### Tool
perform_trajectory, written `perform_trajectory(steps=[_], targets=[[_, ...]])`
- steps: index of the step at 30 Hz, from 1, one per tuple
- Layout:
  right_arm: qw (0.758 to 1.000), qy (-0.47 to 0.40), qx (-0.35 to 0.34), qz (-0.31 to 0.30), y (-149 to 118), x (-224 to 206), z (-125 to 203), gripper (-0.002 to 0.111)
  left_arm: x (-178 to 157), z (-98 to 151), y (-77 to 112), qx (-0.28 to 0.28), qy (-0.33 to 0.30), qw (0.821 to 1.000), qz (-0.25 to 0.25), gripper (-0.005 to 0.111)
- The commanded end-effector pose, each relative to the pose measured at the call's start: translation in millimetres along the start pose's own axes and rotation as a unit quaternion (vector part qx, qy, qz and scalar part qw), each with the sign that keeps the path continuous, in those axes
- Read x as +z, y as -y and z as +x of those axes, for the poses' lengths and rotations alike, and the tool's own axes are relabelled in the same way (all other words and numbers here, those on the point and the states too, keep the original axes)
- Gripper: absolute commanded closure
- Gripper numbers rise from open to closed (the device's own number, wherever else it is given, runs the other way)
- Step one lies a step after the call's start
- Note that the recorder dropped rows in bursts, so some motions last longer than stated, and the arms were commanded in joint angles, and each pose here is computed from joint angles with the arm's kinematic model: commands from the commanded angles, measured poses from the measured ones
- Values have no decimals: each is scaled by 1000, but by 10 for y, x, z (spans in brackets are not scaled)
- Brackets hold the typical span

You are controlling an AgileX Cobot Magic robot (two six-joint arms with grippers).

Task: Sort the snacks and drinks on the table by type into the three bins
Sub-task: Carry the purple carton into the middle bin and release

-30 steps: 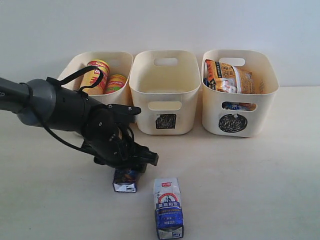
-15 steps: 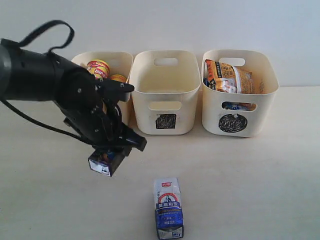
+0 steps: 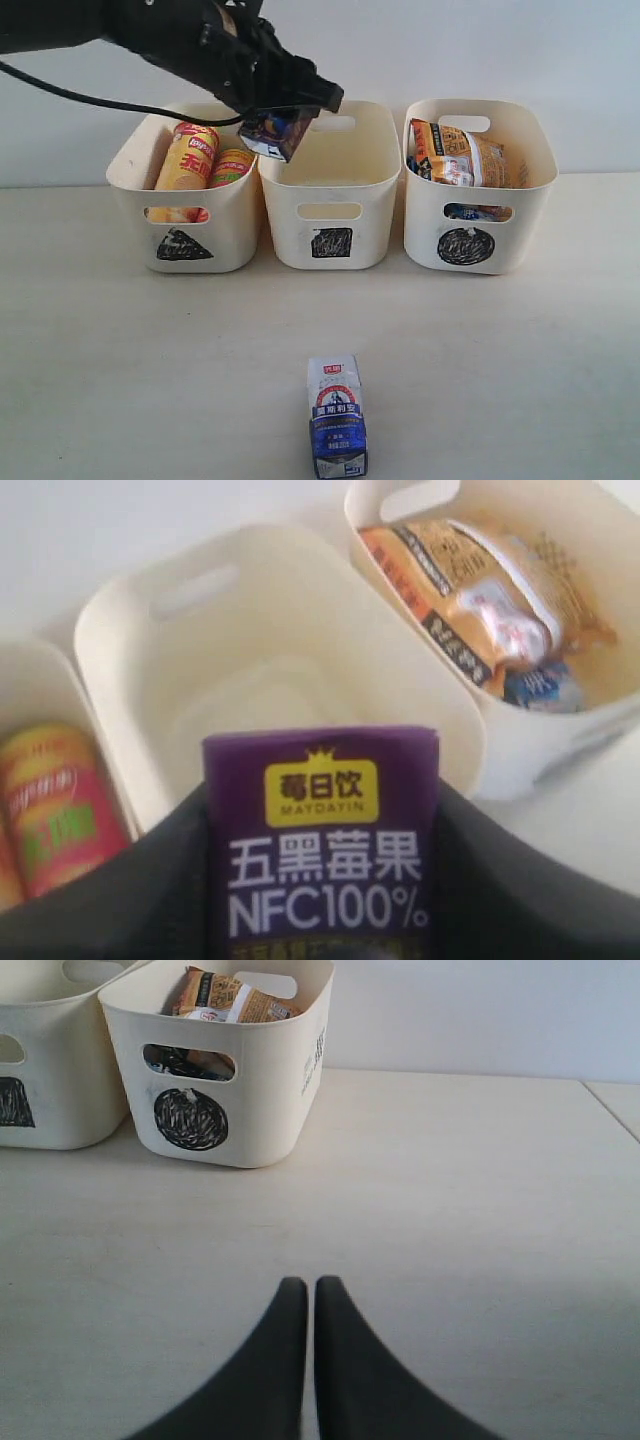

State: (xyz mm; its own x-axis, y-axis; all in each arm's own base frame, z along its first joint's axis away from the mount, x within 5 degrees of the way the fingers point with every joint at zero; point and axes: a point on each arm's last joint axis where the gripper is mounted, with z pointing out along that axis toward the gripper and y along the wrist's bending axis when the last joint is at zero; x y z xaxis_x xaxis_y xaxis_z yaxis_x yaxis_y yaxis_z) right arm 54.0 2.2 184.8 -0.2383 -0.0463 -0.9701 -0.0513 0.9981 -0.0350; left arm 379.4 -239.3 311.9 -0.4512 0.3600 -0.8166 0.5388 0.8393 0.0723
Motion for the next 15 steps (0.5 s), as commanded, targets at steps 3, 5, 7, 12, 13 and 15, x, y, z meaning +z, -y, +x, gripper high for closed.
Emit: perform_trajectory(steps=[3,5,7,12,13,15], targets=[[1000,2,3,3,3,1,10,108,410,-121,50,24,38,999,3,103],[1000,2,3,3,3,1,10,108,520,-111,56,27,44,999,2,103],[1000,2,3,3,3,1,10,108,633,-80,63,32,50,998,1,103],[1000,2,3,3,3,1,10,108,844,-24,77,62,90,994,-4,103],[1000,2,3,3,3,1,10,108,863,-19,80,65,94,993,-4,103],[1000,2,3,3,3,1,10,108,920,19,75,71,94,993,-6,103]])
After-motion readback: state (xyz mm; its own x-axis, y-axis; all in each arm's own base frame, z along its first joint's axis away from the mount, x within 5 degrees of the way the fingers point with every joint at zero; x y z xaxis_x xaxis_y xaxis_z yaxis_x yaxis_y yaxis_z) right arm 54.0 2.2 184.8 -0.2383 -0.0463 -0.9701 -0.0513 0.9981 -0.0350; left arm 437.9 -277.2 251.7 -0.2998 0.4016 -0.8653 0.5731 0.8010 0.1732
